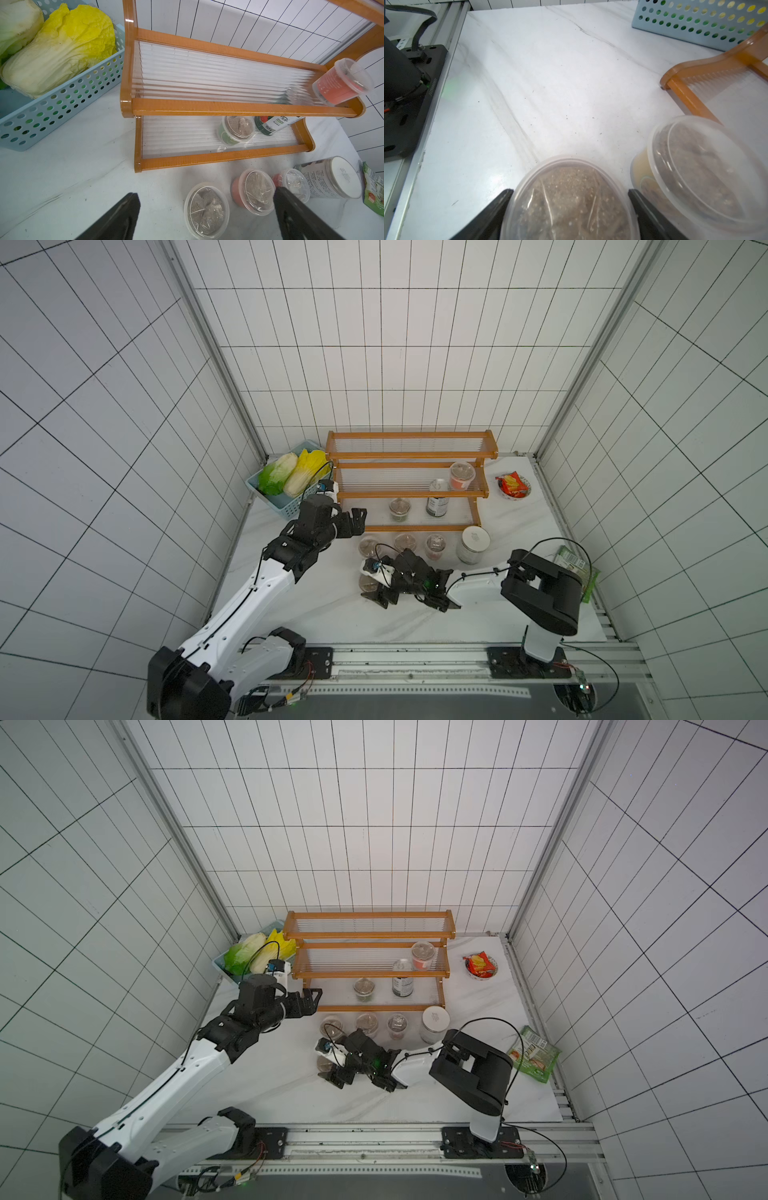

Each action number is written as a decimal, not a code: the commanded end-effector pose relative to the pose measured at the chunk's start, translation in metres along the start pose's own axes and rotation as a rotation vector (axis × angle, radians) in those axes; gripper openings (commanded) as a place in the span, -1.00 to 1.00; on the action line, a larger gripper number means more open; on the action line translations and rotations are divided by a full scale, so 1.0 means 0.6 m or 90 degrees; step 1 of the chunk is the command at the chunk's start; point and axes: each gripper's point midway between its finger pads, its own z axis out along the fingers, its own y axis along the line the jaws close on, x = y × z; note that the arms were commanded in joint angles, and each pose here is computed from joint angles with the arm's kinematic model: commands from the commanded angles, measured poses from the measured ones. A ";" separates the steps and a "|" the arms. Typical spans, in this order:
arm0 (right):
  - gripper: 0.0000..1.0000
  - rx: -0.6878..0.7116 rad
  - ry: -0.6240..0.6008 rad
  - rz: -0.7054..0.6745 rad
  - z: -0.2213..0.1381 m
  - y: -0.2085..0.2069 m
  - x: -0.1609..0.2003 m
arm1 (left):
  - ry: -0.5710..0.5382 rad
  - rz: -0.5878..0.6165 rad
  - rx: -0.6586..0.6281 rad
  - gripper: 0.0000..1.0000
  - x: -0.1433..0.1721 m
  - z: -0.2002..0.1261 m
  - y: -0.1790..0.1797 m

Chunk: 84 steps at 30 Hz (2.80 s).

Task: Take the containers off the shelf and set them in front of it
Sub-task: 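Place the container at the center of the board, then pick up a container from the shelf.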

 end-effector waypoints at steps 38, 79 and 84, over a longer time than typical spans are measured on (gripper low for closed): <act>0.98 0.648 -0.088 0.279 -0.507 -0.542 -0.039 | 0.011 0.008 0.036 0.97 -0.010 0.003 -0.017; 0.87 0.512 -0.097 0.275 -0.416 -0.618 -0.023 | 0.053 0.018 0.052 0.97 0.010 0.027 -0.024; 0.65 0.504 -0.112 0.271 -0.421 -0.613 -0.038 | 0.052 0.019 0.051 0.97 0.010 0.027 -0.023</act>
